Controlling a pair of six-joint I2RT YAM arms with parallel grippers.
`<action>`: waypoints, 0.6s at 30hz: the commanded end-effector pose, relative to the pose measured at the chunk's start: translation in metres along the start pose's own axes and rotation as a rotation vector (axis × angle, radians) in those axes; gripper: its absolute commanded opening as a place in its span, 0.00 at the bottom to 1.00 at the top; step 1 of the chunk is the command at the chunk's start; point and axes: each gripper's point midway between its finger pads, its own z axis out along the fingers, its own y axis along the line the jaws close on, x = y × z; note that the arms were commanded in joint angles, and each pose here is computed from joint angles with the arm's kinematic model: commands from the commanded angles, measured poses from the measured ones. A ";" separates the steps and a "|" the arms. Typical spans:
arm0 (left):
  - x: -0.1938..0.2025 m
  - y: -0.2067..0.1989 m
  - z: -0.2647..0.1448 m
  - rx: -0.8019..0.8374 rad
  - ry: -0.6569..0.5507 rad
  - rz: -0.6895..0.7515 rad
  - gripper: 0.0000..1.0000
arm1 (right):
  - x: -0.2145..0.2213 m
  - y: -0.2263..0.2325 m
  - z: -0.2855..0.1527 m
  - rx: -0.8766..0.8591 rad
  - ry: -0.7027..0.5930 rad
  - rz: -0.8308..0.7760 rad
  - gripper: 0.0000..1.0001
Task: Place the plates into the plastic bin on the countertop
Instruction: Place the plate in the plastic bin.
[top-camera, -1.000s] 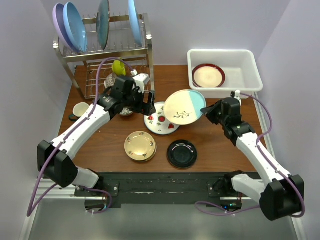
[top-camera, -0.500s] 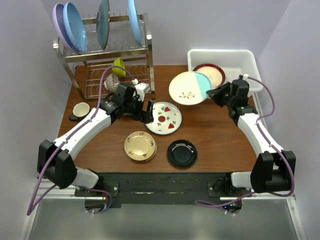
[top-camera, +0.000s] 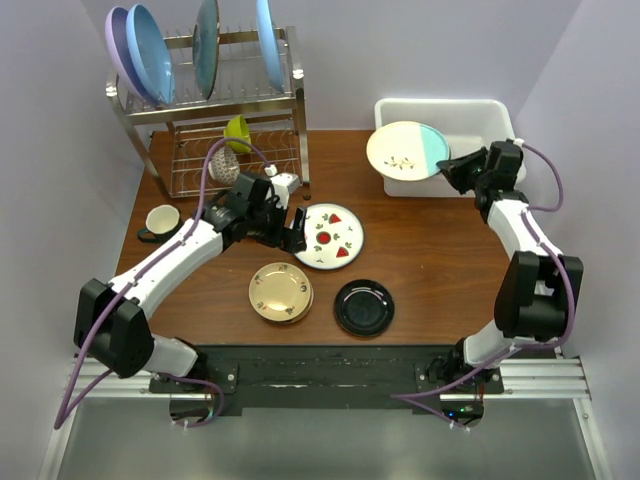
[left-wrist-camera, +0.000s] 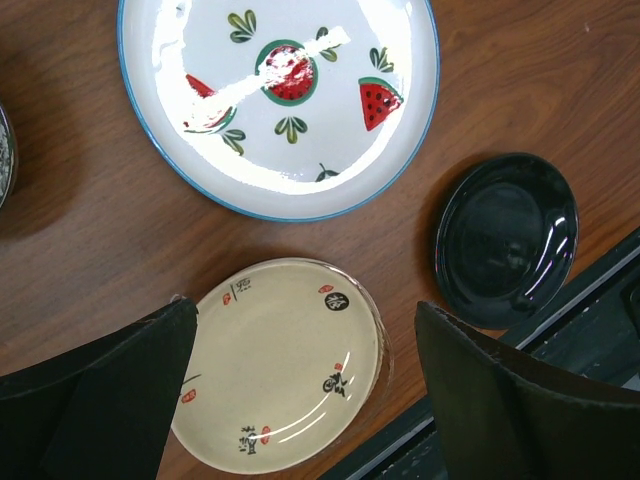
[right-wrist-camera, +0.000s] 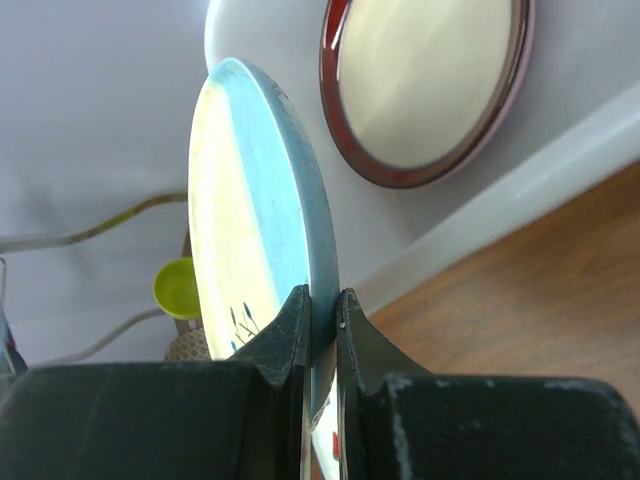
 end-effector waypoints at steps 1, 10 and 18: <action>-0.003 -0.002 -0.001 0.020 -0.020 0.029 0.95 | -0.048 0.097 -0.021 -0.314 -0.074 0.008 0.00; 0.001 -0.002 0.002 0.027 -0.008 0.022 0.94 | -0.078 0.072 0.004 -0.244 -0.122 0.067 0.00; 0.004 -0.002 0.005 0.034 0.007 0.025 0.94 | -0.090 0.062 0.024 -0.213 -0.147 0.081 0.00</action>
